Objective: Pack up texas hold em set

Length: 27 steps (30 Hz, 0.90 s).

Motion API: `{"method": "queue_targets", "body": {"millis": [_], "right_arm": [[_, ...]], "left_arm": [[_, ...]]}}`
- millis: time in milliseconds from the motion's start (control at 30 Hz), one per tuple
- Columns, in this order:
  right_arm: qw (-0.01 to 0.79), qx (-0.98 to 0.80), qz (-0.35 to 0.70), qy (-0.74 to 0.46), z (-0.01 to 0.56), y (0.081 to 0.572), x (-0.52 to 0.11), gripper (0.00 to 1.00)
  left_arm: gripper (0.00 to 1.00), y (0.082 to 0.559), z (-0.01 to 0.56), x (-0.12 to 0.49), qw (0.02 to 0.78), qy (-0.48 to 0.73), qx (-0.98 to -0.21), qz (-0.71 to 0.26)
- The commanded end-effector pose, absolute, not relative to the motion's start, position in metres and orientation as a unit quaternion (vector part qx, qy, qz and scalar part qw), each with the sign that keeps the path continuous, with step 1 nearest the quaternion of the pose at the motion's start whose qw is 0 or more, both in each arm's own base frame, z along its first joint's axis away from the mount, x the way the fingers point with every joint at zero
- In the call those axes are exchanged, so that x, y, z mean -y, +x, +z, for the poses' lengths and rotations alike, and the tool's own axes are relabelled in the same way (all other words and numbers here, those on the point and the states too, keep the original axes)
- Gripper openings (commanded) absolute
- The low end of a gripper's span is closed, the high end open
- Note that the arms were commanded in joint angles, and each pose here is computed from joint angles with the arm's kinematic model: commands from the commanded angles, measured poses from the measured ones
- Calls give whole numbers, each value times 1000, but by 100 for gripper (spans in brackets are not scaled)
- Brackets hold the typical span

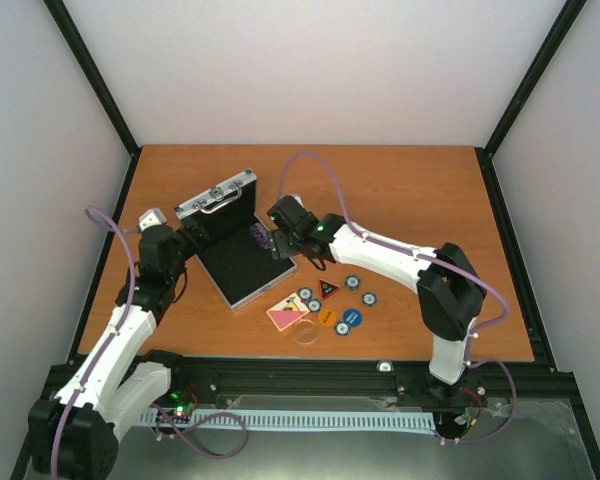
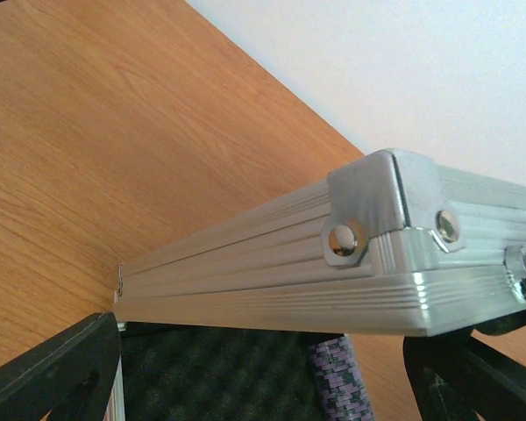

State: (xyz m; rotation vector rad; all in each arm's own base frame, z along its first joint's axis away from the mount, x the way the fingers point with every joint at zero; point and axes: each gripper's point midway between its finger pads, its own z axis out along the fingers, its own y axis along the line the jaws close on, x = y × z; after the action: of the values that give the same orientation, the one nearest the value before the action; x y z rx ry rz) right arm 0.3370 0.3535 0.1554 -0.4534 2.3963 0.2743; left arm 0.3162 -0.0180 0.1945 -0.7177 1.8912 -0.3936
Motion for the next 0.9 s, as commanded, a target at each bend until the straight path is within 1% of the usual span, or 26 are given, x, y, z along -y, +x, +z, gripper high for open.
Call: {"method": "queue_targets", "body": {"millis": [0, 167, 500, 867], "right_arm": [[262, -942, 73, -197, 101, 322, -342, 82], [217, -952, 73, -205, 64, 313, -343, 83], [204, -956, 64, -201, 39, 322, -342, 83], [179, -962, 26, -203, 11, 312, -322, 84]], "left_arm": [[91, 323, 222, 16, 541, -295, -770, -165], [91, 324, 224, 16, 542, -295, -769, -165], [92, 325, 225, 13, 542, -299, -770, -154], [93, 341, 215, 6, 515, -330, -782, -122]]}}
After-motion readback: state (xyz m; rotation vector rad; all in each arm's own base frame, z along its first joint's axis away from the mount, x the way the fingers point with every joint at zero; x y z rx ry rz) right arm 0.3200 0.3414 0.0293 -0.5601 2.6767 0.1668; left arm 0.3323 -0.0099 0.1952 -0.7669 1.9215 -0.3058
